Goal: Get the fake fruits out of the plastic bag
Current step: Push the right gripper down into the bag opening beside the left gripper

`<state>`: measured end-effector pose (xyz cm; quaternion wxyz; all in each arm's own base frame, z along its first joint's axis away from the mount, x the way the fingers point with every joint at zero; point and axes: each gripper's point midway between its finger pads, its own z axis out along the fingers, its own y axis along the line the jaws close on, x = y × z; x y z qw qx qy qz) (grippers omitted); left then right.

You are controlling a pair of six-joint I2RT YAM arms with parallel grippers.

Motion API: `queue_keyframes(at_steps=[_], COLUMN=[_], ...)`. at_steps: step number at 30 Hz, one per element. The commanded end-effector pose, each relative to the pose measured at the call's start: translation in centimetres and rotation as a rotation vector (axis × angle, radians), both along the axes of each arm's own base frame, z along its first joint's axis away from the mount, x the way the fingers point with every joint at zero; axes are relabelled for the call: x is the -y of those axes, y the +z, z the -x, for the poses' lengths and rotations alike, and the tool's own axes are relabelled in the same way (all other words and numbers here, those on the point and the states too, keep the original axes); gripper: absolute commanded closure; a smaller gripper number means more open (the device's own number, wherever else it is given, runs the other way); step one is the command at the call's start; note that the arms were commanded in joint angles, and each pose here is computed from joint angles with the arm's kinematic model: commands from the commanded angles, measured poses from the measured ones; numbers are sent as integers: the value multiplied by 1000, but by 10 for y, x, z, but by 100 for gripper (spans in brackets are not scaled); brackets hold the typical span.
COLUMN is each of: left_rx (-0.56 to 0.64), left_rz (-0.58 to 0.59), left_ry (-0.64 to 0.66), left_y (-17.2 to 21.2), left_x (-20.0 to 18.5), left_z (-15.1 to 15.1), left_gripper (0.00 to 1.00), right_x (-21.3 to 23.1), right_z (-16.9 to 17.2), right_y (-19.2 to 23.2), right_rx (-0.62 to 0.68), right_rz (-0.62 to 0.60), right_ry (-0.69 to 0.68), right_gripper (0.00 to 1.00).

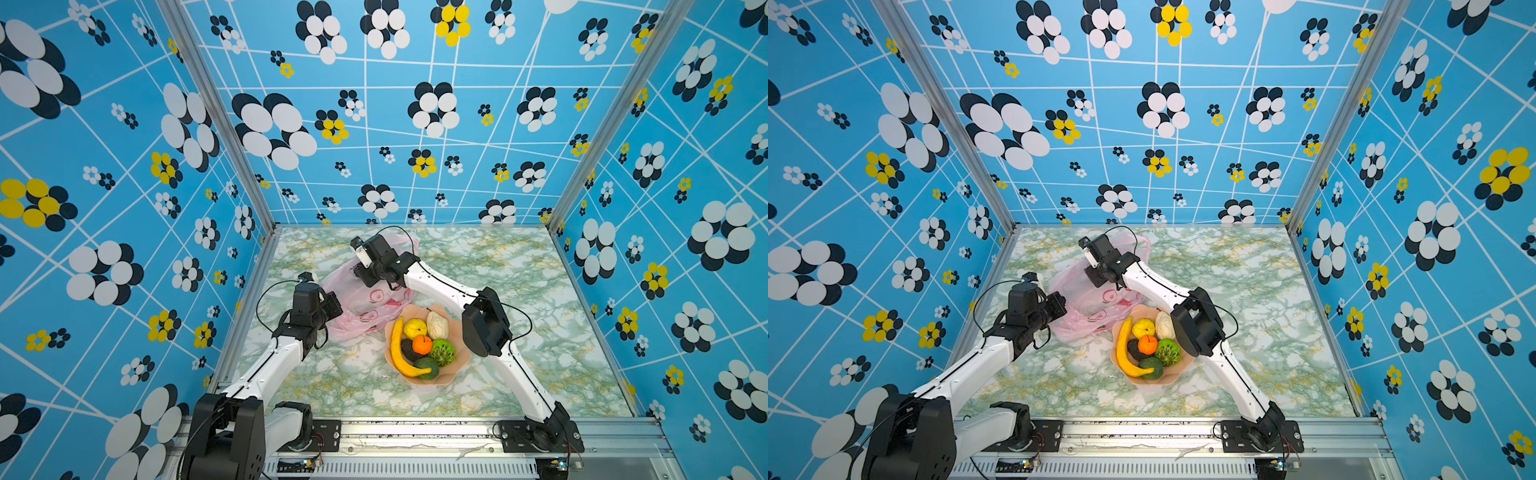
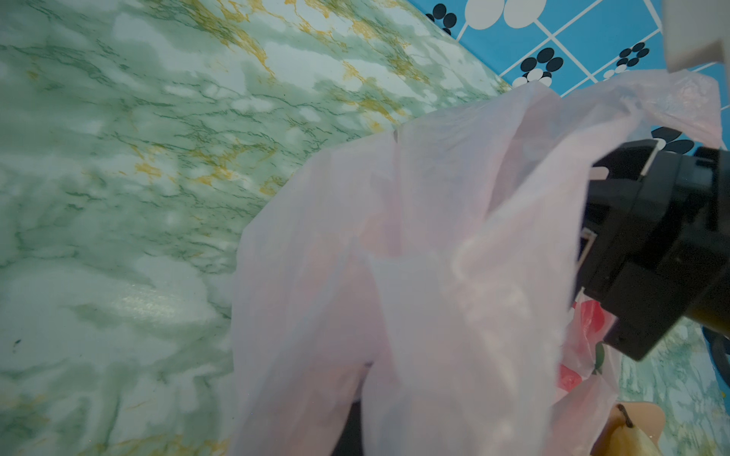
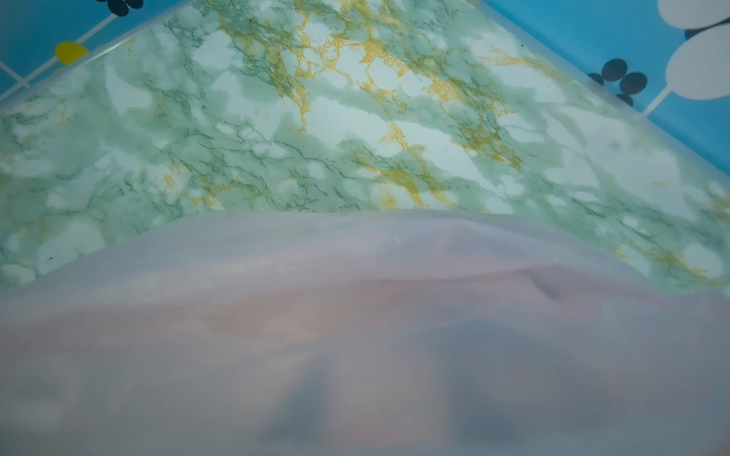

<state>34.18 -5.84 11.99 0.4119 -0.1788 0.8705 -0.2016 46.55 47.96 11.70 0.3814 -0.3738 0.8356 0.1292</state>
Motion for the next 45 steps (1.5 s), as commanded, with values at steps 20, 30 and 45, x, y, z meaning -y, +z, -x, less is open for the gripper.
queue_keyframes(at_steps=[20, 30, 45], left_rx=[89, 109, 98], left_rz=[20, 16, 14], left_ry=[-14, -9, -13], left_y=[25, 30, 27], left_x=[2, 0, 1], left_z=[7, 10, 8], left_gripper=[100, 100, 100], right_x=[0, -6, -8], right_z=[-16, -5, -6], right_y=[-31, -38, -47], right_rx=[62, 48, 131], right_rz=[145, 166, 262], right_ry=[108, 165, 159], right_gripper=[70, 73, 77])
